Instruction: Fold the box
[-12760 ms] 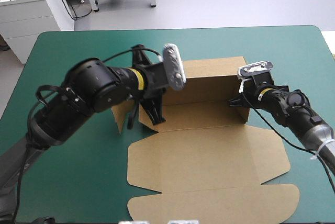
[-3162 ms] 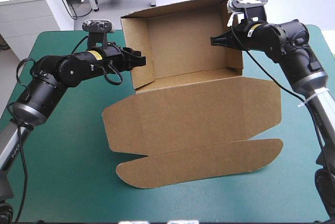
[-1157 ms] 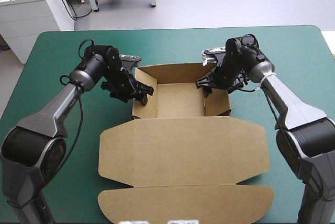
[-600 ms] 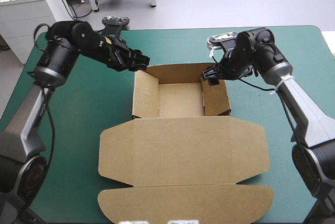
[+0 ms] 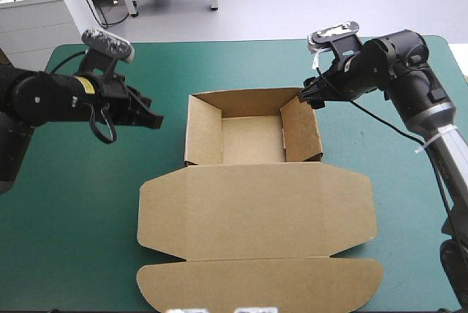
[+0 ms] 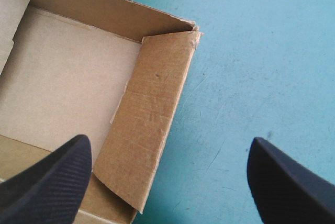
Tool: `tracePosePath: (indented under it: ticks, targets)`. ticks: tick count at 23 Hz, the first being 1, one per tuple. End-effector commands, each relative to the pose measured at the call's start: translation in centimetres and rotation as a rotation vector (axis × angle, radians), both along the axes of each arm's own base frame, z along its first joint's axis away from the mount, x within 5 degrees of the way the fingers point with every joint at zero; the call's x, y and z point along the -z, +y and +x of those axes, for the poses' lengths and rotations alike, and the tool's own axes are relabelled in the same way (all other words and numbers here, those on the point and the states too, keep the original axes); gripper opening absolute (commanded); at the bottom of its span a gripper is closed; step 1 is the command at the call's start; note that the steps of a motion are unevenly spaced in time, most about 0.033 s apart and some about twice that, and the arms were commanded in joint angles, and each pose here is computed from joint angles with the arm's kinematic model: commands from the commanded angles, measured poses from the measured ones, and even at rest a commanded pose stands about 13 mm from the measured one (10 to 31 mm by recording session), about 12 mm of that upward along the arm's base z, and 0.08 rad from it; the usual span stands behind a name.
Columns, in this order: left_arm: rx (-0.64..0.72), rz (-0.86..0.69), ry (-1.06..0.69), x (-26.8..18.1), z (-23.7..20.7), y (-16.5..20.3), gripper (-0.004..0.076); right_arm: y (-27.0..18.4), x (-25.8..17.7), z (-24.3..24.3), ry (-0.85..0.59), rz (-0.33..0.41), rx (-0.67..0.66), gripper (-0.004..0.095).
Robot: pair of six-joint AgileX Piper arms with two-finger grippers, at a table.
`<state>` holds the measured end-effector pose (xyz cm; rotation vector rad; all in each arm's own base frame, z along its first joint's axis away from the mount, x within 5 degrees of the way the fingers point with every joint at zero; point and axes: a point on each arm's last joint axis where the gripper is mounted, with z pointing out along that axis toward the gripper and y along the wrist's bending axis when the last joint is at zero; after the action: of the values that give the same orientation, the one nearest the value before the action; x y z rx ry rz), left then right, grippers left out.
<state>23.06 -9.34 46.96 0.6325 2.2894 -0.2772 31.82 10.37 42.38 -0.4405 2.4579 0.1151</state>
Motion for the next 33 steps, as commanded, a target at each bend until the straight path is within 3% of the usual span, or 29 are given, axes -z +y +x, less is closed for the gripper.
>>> tracePosePath:
  ticks: [1,9,13,18,21,27,33]
  targets:
    - [0.018,0.063,0.068,1.9,-2.5,1.0,-0.0008,-0.4,-1.8,-0.7,-0.070,0.031,0.026,0.0752]
    - [-0.004,0.111,0.234,11.0,-5.3,2.0,-0.0008,0.5,1.8,2.2,0.043,0.009,0.043,0.0752]
    - [-0.014,0.133,0.305,15.7,-6.7,2.6,-0.0008,1.5,6.1,5.2,0.143,-0.016,0.048,0.0752]
    - [-0.019,0.143,0.352,17.1,-7.2,2.7,-0.0008,2.3,10.7,7.6,0.247,-0.045,0.049,0.0698]
    - [-0.022,0.137,0.335,17.0,-7.1,2.7,-0.0008,2.6,11.7,8.1,0.267,-0.043,0.048,0.0532]
    - [-0.023,0.136,0.333,17.0,-7.1,2.7,-0.0008,2.7,11.7,8.2,0.259,-0.032,0.045,-0.0008]
    - [-0.023,0.136,0.333,17.0,-7.1,2.7,-0.0008,1.9,10.7,8.9,0.185,-0.039,0.051,-0.0019]
